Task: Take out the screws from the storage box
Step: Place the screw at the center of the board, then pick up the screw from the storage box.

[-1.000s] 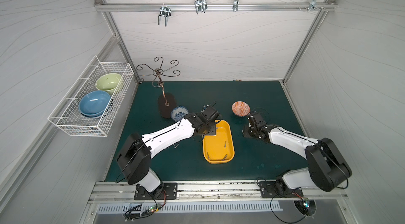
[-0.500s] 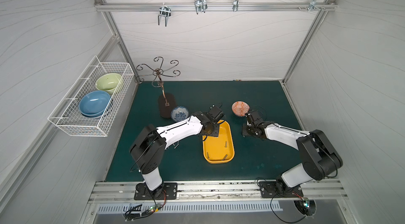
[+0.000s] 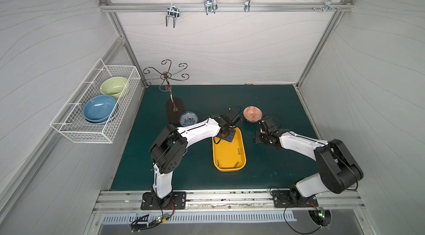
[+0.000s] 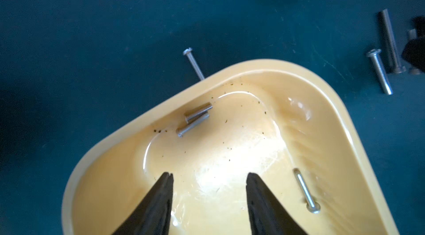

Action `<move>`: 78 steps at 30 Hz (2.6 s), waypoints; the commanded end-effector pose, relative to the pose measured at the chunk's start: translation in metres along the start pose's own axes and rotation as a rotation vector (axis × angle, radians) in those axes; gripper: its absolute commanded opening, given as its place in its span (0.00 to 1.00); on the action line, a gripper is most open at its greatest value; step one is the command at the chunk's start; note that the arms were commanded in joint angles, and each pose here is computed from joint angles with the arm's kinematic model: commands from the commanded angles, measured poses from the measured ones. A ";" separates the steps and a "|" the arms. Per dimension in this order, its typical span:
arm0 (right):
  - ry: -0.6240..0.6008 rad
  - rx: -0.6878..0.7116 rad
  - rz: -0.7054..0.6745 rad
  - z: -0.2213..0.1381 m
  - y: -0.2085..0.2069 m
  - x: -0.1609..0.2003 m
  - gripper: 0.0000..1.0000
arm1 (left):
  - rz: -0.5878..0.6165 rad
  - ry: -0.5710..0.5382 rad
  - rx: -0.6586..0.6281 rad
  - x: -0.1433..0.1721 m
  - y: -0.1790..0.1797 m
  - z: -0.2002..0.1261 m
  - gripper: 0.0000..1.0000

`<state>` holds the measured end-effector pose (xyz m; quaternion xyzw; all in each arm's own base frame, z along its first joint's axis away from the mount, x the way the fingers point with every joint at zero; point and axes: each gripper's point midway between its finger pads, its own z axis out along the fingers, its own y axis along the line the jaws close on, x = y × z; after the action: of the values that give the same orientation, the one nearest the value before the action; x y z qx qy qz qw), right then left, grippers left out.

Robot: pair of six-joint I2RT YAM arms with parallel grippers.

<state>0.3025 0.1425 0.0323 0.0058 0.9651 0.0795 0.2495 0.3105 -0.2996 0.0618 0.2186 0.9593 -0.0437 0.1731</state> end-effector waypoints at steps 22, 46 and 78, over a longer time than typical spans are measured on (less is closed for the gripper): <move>-0.021 -0.036 0.010 -0.006 0.001 0.003 0.35 | 0.223 0.028 -0.014 -0.017 -0.003 0.019 0.49; 0.002 -0.068 -0.015 -0.002 0.009 0.006 0.33 | 0.146 0.132 0.028 -0.001 0.014 0.048 0.42; -0.122 -0.141 -0.117 -0.029 0.031 -0.003 0.39 | 0.067 0.078 0.147 -0.003 -0.010 0.023 0.00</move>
<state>0.2904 0.1609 0.0426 -0.0383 0.9544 0.1215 0.2699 0.3229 -0.3037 0.0224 0.2741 0.9537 -0.0597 0.1083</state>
